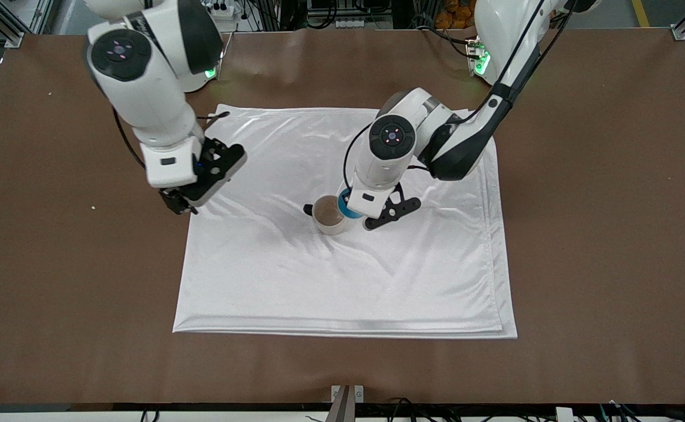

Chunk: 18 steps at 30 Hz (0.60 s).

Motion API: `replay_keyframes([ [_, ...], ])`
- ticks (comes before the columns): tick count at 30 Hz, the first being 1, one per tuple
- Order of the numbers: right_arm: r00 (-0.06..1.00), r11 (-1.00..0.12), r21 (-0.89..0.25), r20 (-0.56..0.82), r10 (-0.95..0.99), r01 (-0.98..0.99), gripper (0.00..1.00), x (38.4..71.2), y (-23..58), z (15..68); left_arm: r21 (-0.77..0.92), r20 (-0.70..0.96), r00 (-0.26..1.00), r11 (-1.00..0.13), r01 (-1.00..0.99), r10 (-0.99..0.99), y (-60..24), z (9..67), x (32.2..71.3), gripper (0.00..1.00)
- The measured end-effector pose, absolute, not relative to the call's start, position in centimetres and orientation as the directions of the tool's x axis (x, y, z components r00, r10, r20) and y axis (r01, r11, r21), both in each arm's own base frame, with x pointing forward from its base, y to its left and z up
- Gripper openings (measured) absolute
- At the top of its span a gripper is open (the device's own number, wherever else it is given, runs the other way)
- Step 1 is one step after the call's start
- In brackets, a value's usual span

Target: Place blue cup into white mug on cloth

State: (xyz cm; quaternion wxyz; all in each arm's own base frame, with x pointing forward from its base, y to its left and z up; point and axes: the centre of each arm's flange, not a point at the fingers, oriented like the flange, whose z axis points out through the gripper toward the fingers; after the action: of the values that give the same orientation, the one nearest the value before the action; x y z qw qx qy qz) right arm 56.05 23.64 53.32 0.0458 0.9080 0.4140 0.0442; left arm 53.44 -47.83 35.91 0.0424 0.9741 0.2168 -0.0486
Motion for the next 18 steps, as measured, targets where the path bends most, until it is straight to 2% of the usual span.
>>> replay_keyframes([
  [9,0.804,-0.802,0.117,0.036,0.593,0.586,1.00,55.5,16.3,57.4,0.135,-0.095,0.888,-0.878,0.459,0.449,-50.1,35.0,53.0,0.05],
  [18,0.926,-0.922,0.110,0.034,0.376,0.370,1.00,56.1,9.7,58.4,0.139,-0.103,0.885,-0.875,0.464,0.453,-51.3,32.7,52.4,0.05],
])
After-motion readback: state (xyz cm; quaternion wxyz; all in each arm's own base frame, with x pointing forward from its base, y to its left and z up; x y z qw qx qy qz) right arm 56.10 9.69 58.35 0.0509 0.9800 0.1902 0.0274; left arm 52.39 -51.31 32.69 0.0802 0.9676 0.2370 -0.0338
